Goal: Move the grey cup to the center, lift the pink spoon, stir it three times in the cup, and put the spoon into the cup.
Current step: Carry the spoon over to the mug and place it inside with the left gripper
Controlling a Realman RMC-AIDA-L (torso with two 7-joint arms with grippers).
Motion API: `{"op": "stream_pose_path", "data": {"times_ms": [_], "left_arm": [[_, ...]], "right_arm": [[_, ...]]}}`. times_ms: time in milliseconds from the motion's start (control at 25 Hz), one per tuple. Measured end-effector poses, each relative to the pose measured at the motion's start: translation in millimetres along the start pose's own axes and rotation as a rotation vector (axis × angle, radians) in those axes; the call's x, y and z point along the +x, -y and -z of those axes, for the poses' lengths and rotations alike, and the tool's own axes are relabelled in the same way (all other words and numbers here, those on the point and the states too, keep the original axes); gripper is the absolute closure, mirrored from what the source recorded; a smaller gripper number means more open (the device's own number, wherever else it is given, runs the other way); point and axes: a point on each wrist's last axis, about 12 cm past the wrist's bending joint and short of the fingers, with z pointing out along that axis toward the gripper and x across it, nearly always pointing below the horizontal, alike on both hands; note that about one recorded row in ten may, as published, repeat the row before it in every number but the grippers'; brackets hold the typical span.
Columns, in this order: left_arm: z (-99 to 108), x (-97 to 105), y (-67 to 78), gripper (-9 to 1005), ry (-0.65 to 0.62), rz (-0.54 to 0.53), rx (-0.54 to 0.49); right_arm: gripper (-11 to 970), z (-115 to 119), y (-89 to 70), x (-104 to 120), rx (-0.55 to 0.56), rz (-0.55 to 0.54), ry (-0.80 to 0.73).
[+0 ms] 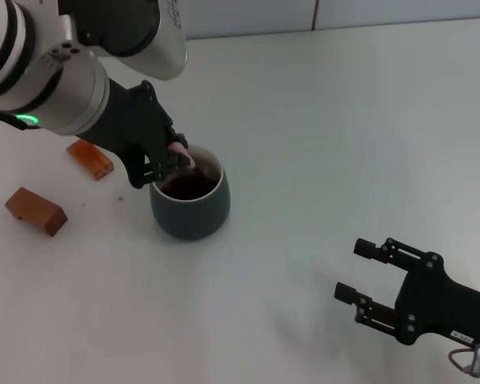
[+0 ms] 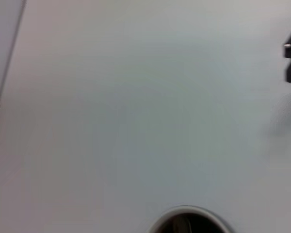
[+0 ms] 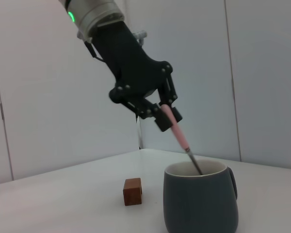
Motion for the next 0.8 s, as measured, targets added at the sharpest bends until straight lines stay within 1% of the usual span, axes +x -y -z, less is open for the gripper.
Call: {"op": "stream_pose_path", "data": {"times_ms": [80, 160, 320, 520, 800], "left_arm": [[-0.6, 0.3, -1.1, 856, -0.003, 0.003, -0.009], [-2.2, 2.7, -2.8, 856, -0.029, 0.014, -0.031], [-3.1, 6.3, -2.9, 856, -0.067, 0.023, -0.042], [-0.6, 8.4, 0.1, 855, -0.079, 0.026, -0.019], [-0.7, 5.4, 4.0, 855, -0.047, 0.022, 0.013]], "right_arm": [[264, 0.6, -0.4, 0.4, 0.001, -0.001, -0.001], [264, 0.8, -0.6, 0.5, 0.002, -0.002, -0.001], [264, 1.2, -1.0, 0.8, 0.003, -0.003, -0.001], [264, 1.1, -0.9, 0.7, 0.003, -0.003, -0.001], [263, 0.9, -0.8, 0.4, 0.001, -0.002, 0.001]]}}
